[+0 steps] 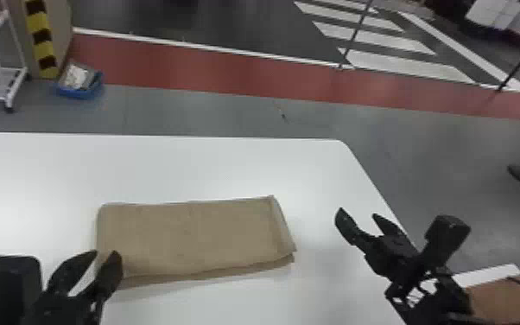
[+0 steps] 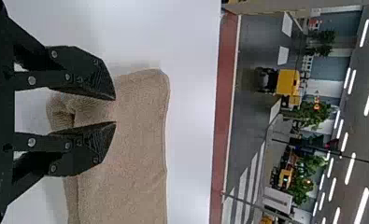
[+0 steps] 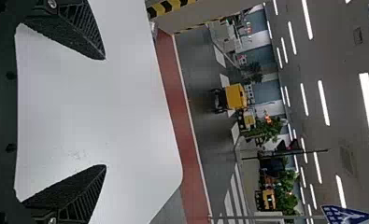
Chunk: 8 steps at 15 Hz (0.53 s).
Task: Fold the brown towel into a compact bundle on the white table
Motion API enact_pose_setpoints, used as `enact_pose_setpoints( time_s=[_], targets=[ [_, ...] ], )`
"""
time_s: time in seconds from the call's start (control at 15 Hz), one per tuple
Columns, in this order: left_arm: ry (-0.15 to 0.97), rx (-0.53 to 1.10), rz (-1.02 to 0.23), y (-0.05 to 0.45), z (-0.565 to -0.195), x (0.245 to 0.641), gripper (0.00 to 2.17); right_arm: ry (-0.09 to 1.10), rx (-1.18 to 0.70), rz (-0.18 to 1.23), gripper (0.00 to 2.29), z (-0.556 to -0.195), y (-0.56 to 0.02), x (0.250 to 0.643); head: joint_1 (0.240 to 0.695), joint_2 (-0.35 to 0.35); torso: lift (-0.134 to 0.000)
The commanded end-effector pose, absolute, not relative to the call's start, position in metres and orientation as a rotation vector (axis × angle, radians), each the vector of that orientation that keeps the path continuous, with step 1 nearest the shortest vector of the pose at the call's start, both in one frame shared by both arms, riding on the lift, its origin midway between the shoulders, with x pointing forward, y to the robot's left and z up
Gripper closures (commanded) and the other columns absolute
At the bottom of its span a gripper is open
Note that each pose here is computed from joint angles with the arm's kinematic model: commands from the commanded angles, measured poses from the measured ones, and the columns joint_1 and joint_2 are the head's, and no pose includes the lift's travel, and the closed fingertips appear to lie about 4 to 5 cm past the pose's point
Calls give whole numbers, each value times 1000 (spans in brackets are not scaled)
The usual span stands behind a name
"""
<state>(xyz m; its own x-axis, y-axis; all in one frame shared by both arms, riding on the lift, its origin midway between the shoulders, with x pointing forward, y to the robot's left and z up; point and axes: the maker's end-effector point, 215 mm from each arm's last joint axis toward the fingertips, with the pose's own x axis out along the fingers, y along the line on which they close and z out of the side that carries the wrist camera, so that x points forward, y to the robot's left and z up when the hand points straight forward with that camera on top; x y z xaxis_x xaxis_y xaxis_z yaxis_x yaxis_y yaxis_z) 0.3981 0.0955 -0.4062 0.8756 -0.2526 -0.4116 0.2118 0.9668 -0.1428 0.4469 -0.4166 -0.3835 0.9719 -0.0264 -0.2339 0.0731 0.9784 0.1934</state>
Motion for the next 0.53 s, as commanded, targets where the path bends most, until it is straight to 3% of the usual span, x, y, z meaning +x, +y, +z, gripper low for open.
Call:
enact_pose_setpoints(
  time_s=[0.0, 0.2, 0.47],
  targets=[
    [308, -84, -222, 101, -371, 416, 12, 239, 200, -50, 60, -381, -411, 452, 695, -350, -124],
    [234, -77, -293, 84, -353, 442, 87, 285, 189, -38, 90, -383, -393, 474, 695, -350, -124],
    [301, -68, -392, 51, -381, 455, 130, 411, 183, -9, 113, -391, -370, 504, 695, -350, -124]
  ],
)
